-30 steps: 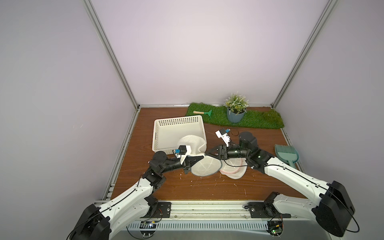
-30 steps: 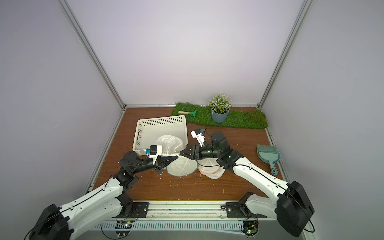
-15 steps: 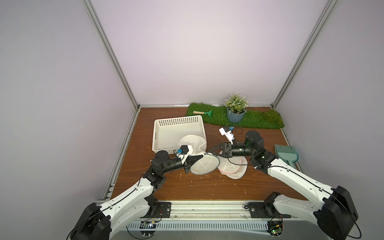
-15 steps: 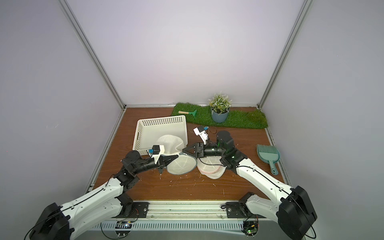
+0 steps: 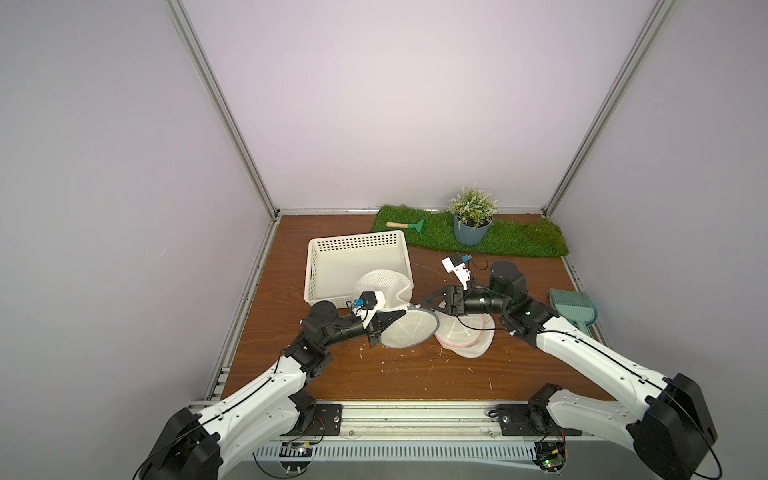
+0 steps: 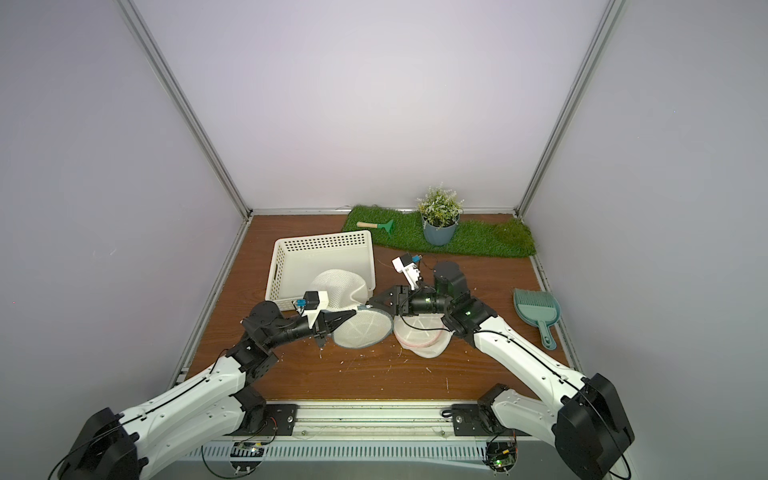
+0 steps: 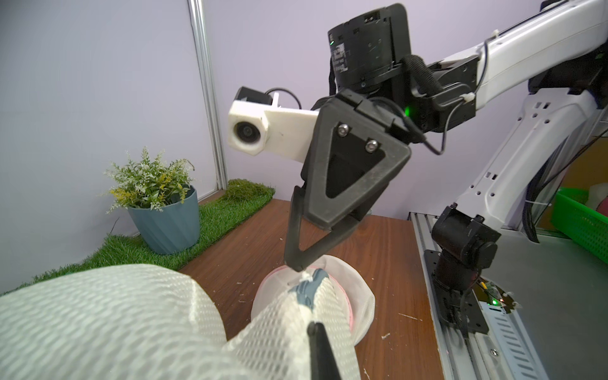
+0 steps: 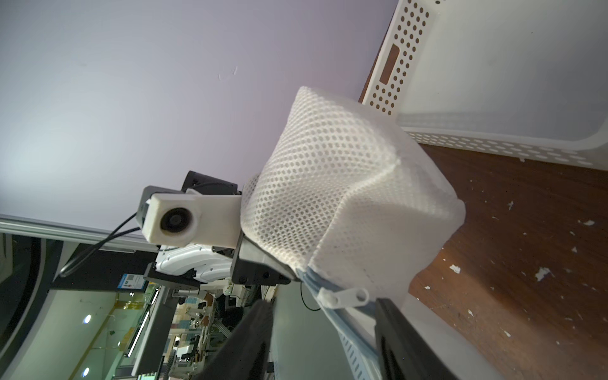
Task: Turn the laundry bag inside out
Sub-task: Zip the zipper on the laundry bag.
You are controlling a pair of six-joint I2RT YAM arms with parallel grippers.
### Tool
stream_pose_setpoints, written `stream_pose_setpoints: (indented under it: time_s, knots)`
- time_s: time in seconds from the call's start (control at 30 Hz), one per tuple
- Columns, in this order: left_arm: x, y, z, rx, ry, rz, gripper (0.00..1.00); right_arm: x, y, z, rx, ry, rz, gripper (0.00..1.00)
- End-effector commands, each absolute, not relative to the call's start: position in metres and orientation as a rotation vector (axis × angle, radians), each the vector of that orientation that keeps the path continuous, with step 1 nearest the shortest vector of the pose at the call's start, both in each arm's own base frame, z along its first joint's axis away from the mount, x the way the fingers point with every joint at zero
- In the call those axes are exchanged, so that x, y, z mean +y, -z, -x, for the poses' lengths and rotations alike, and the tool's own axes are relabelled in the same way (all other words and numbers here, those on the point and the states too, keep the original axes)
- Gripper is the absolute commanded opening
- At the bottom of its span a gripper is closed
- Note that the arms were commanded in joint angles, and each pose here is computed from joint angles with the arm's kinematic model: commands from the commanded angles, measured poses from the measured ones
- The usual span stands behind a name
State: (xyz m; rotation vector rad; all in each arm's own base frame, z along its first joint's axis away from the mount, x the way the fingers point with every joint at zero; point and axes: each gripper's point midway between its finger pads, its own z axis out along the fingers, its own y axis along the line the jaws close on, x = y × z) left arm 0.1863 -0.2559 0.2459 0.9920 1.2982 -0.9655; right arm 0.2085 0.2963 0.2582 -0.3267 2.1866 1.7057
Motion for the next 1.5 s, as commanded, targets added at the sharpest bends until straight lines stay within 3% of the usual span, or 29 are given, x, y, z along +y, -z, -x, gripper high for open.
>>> stream_pose_setpoints:
  time_s: [0.0, 0.27, 0.63, 1.03, 1.47]
  knots:
    - [-0.257, -0.263, -0.175, 1.189, 0.965, -1.030, 0.00, 0.295, -0.254, -0.208, 2.175, -1.697, 0.356, 0.64]
    - [-0.259, -0.266, -0.176, 1.176, 0.976, -1.025, 0.00, 0.304, -0.264, -0.192, 2.118, -1.859, 0.436, 0.68]
    - [-0.261, -0.258, -0.186, 1.248, 0.963, -1.019, 0.00, 0.305, -0.292, -0.184, 1.982, -2.001, 0.461, 0.53]
    - [-0.261, -0.257, -0.188, 1.254, 0.952, -1.014, 0.00, 0.305, -0.282, -0.185, 2.029, -1.963, 0.446, 0.37]
    - [-0.262, -0.262, -0.184, 1.241, 0.982, -1.017, 0.00, 0.308, -0.270, -0.191, 2.067, -1.939, 0.444, 0.31]
